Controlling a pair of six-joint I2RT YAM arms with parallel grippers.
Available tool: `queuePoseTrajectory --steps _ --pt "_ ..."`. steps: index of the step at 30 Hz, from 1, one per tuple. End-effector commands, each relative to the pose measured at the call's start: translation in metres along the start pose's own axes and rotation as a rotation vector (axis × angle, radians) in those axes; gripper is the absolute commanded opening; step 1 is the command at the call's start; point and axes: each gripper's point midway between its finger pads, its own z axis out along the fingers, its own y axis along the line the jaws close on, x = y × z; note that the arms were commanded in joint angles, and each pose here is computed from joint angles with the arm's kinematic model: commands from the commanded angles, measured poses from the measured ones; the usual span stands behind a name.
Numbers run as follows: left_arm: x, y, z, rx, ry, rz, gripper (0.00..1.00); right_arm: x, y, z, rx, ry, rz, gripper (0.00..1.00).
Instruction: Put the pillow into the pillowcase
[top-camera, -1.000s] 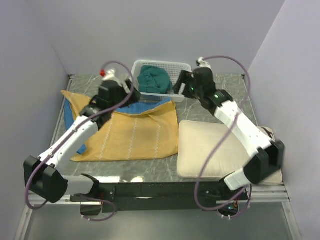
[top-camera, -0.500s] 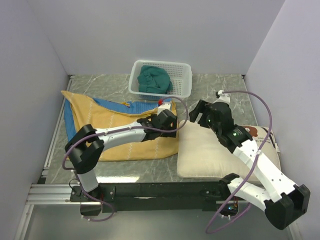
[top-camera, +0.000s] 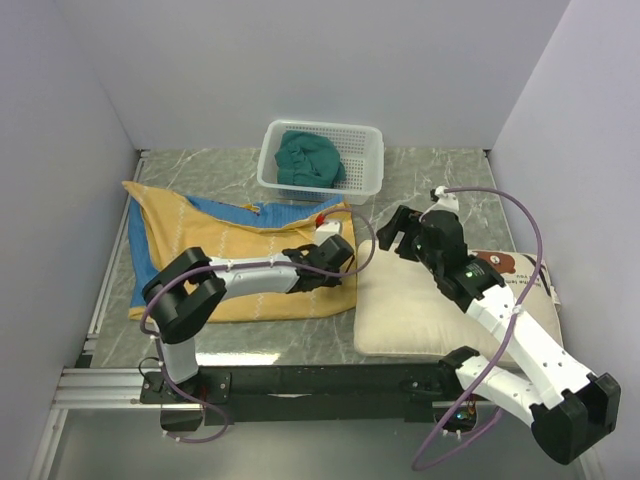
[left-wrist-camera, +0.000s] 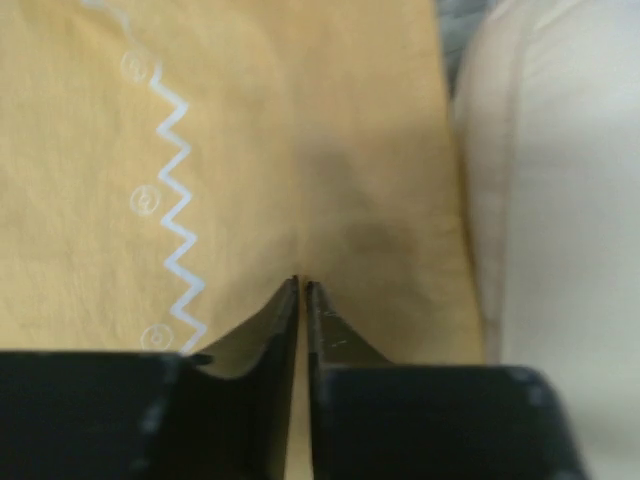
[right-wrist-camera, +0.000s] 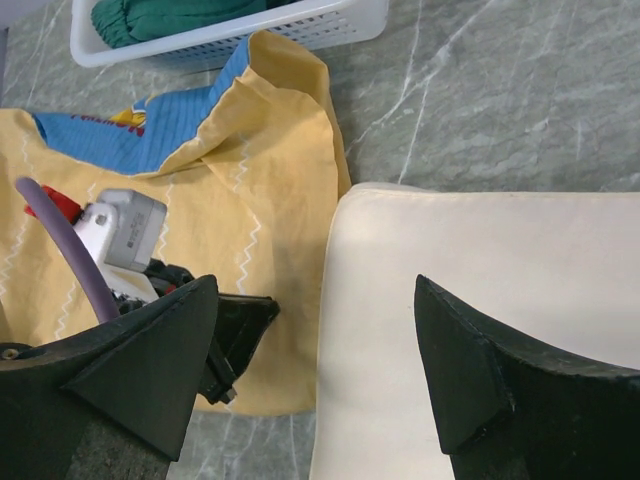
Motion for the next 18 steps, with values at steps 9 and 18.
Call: queuePoseTrajectory --steps 9,18 --pt "-0.011 -0.006 -0.04 0.144 -0.077 -0.058 0.4 0.012 0.014 0.015 -0.055 0.02 0.018 0.85" --pt "0.008 -0.023 -0.015 0.113 -0.033 0.003 0.62 0.01 0.015 0.013 -0.049 0.011 0.012 0.85"
